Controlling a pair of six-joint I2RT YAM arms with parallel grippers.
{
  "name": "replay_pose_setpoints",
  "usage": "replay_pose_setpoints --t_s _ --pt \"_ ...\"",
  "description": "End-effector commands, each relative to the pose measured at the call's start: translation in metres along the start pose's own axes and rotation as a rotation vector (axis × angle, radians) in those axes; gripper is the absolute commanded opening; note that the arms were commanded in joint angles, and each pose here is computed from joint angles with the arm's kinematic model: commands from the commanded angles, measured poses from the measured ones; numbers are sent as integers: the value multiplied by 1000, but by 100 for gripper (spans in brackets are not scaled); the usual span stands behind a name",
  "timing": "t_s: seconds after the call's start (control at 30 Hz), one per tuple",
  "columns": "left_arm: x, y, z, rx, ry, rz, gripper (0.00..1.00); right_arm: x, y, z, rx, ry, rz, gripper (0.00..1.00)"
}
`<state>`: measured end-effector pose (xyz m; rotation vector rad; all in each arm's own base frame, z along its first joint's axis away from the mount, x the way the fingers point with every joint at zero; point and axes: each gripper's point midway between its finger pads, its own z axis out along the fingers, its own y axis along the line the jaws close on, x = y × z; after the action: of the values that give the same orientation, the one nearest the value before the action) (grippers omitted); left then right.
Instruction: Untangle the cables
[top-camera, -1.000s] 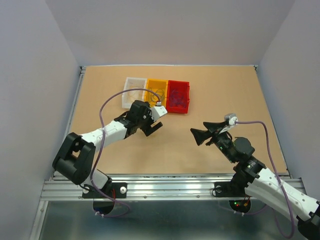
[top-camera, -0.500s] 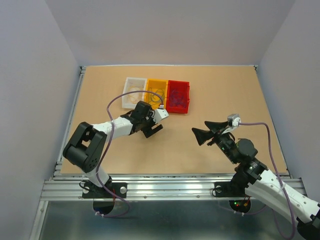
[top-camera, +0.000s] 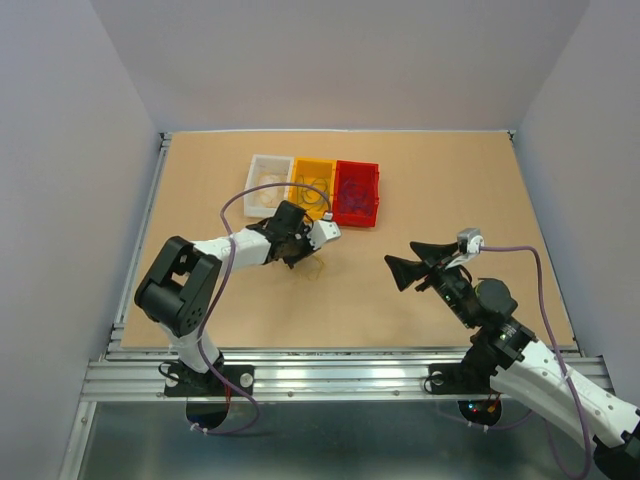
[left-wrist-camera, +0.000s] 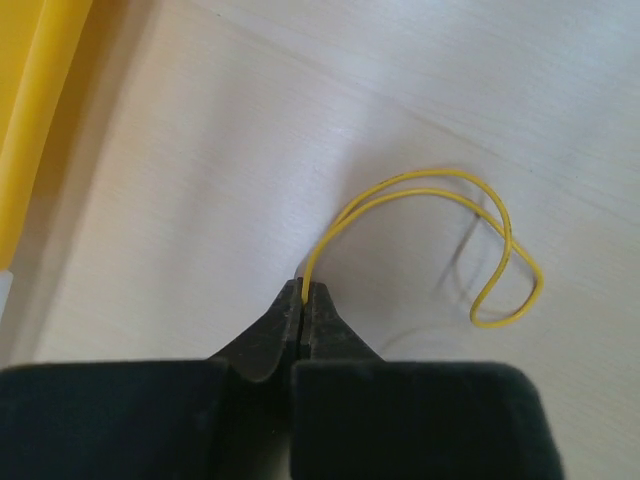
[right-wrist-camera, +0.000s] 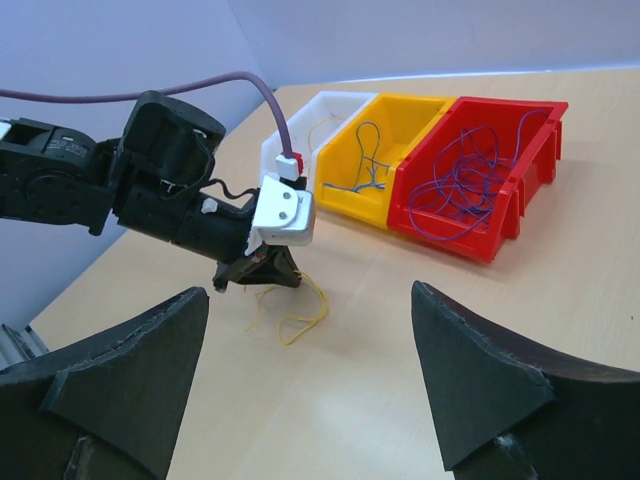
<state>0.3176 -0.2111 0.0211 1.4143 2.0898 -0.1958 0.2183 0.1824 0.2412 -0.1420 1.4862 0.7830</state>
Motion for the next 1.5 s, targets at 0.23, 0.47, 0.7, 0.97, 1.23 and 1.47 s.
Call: replay_pose_setpoints --t_s 0.23,0.47,0.7,0.97,1.23,1.47 --pt "-36 12 -40 14 -115 -44 0 -15 5 0 -20 -50 -7 87" --pt "-67 94 -102 -170 -246 -165 0 -14 5 3 -13 -41 -5 87" --pt "-69 165 -135 -419 -193 -240 0 -11 5 5 -13 -32 -5 87" --pt "-85 233 -104 -538 -200 -386 0 -12 3 5 -5 -36 -5 87" --pt "-65 277 -24 -501 -187 -546 0 -12 2 4 -1 -39 -9 87" --pt "-23 280 -12 -503 -156 -611 0 -14 2 2 -6 -49 -9 87"
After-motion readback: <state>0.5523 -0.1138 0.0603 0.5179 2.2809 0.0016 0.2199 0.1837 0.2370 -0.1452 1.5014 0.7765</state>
